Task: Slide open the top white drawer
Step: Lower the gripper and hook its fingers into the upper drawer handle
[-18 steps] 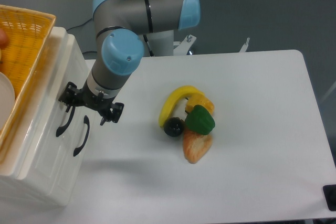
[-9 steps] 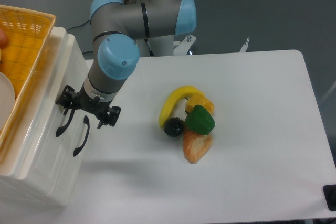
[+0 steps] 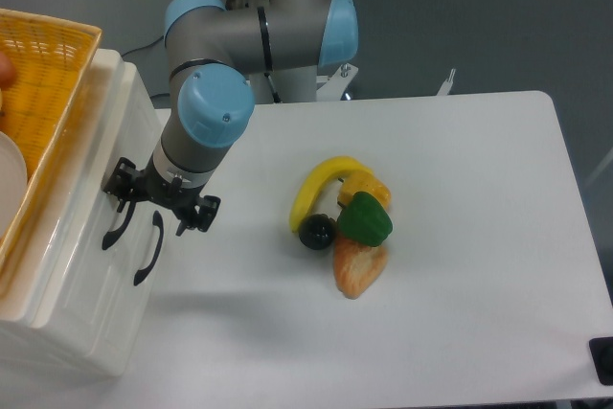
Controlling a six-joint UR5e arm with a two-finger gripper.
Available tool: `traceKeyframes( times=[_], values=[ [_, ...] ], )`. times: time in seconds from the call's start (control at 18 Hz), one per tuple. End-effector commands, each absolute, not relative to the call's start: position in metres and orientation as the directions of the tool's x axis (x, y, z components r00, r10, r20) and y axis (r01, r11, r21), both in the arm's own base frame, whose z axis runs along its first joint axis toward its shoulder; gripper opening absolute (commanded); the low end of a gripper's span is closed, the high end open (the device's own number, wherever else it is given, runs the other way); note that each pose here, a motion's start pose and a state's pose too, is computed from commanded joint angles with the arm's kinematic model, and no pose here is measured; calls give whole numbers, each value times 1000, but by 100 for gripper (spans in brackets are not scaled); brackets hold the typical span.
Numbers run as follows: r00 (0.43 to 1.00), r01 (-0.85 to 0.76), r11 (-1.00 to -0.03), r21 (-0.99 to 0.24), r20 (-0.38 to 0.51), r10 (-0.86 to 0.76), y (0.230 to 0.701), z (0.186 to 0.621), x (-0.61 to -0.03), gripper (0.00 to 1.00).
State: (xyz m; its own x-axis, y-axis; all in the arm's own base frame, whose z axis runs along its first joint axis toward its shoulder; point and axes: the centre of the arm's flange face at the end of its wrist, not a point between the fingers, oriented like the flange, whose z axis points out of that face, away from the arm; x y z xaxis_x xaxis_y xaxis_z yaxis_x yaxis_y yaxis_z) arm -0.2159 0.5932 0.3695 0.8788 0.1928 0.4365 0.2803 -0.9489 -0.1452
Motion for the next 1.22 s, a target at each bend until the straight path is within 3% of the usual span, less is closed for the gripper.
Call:
traceKeyframes(
  times=[0.56,0.72,1.11,1.22],
  values=[
    [883,265,-953,-148,434,179,595,372,-206,80],
    [880,276,-950,-144,435,190,595,373,-206,71],
    [879,279,-949,-146,436,191,595,375,-206,62],
    [879,279,-949,-146,437,191,595,375,-205,54]
  ],
)
